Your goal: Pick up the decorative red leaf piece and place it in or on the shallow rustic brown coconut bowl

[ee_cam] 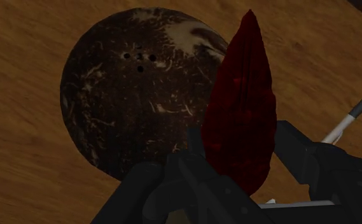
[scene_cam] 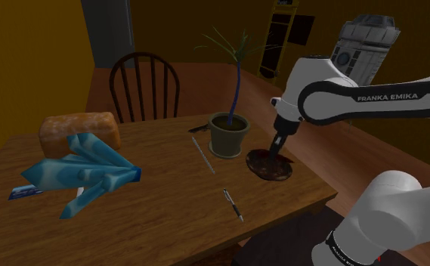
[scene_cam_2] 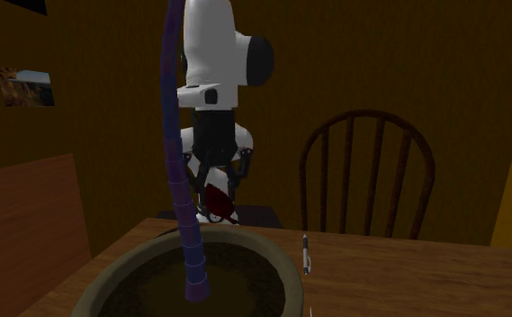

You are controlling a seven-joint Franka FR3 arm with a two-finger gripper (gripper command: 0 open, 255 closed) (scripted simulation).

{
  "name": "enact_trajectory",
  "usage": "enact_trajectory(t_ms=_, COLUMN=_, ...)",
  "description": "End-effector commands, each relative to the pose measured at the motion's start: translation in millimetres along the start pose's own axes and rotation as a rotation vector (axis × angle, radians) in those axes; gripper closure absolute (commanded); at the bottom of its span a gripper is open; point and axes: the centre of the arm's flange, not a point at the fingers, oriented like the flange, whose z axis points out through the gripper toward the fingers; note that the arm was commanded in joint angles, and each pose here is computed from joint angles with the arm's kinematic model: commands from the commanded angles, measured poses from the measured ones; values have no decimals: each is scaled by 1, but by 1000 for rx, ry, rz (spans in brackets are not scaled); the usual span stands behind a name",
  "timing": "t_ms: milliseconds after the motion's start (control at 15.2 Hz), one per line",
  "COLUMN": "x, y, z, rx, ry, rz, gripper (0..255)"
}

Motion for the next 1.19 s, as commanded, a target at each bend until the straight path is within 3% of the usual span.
enact_trajectory(t_ms=0, x=2, y=27, z=-1, rx=-1, ry=0, rz=-1, gripper=255)
enact_trajectory(t_ms=198, x=8, y=62, z=-2, rx=-1, ry=0, rz=-1, gripper=255)
enact_trajectory(t_ms=1122, x=4, y=62, z=72, rx=-1, ry=0, rz=-1, gripper=255)
